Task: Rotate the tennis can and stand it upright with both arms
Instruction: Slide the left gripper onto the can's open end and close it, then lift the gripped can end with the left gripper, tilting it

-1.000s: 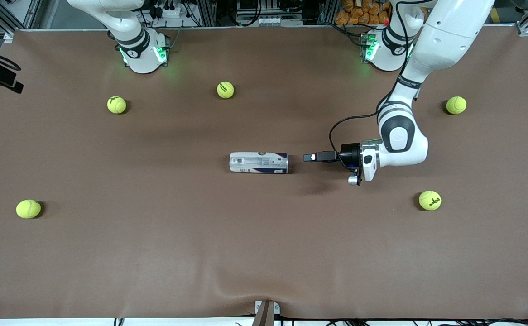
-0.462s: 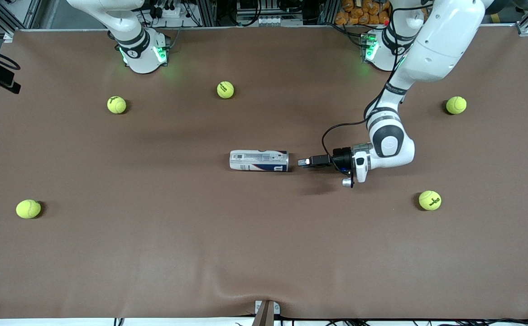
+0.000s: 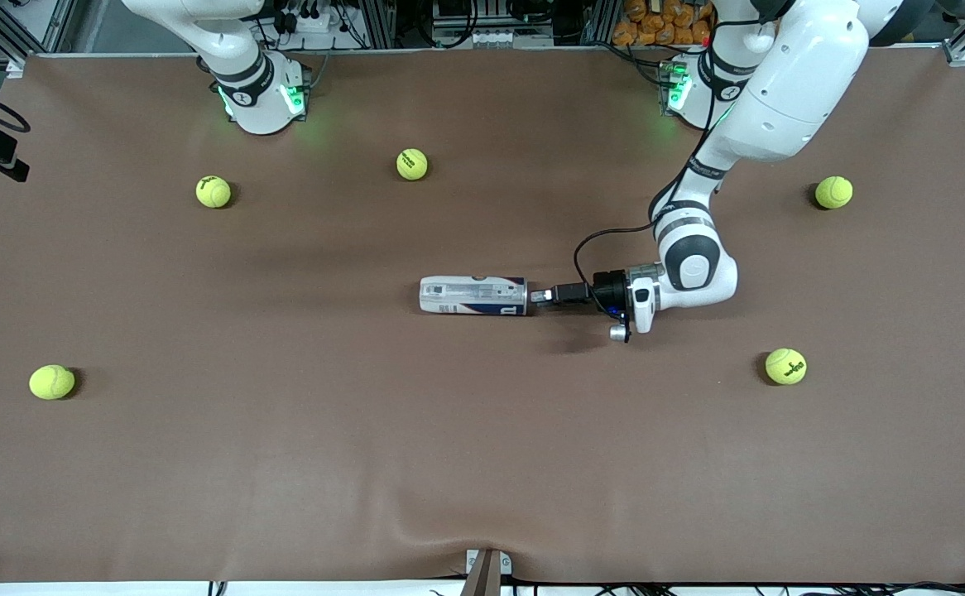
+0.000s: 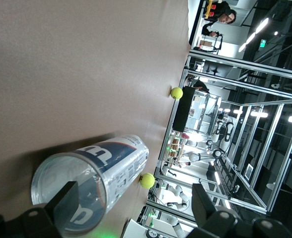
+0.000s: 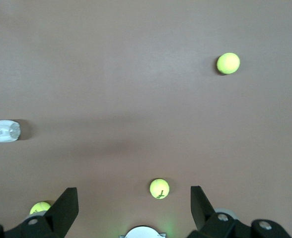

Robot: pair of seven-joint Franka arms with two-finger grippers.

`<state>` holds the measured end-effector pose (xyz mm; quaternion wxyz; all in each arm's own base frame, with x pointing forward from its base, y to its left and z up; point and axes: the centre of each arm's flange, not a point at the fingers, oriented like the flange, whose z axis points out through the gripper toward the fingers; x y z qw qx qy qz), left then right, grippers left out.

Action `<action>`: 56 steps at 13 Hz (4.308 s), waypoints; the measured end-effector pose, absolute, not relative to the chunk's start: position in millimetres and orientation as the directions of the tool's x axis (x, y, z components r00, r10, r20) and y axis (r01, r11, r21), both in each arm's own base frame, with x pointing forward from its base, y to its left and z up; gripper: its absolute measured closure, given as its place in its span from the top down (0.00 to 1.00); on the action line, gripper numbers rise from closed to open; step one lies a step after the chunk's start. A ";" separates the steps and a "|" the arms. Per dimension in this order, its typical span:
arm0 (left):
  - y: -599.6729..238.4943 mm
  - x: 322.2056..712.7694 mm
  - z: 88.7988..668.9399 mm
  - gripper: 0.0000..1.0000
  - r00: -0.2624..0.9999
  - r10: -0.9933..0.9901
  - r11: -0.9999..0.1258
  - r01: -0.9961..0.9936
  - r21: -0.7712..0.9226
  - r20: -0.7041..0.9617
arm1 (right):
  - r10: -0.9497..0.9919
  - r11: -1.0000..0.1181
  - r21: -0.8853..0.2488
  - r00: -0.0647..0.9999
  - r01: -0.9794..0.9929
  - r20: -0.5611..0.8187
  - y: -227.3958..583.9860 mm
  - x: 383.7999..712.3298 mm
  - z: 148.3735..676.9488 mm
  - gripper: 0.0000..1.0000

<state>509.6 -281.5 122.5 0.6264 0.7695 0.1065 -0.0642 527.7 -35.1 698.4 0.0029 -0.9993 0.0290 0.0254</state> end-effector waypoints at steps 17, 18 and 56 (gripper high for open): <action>-322.0 505.1 114.0 0.37 0.966 0.080 -0.128 0.256 0.958 -0.247 | -0.048 -0.998 -0.030 0.995 -0.051 -0.083 -39.6 527.6 687.0 1.00; -323.4 508.3 116.9 0.34 0.967 0.080 -0.123 0.249 0.961 -0.240 | -0.049 -0.998 -0.030 0.995 -0.052 -0.083 -40.0 527.6 686.9 1.00; -280.9 638.6 381.5 0.04 0.914 0.059 -0.556 0.364 0.747 -0.401 | -0.110 -0.994 -0.012 0.991 -0.111 -0.083 -42.4 527.6 687.1 1.00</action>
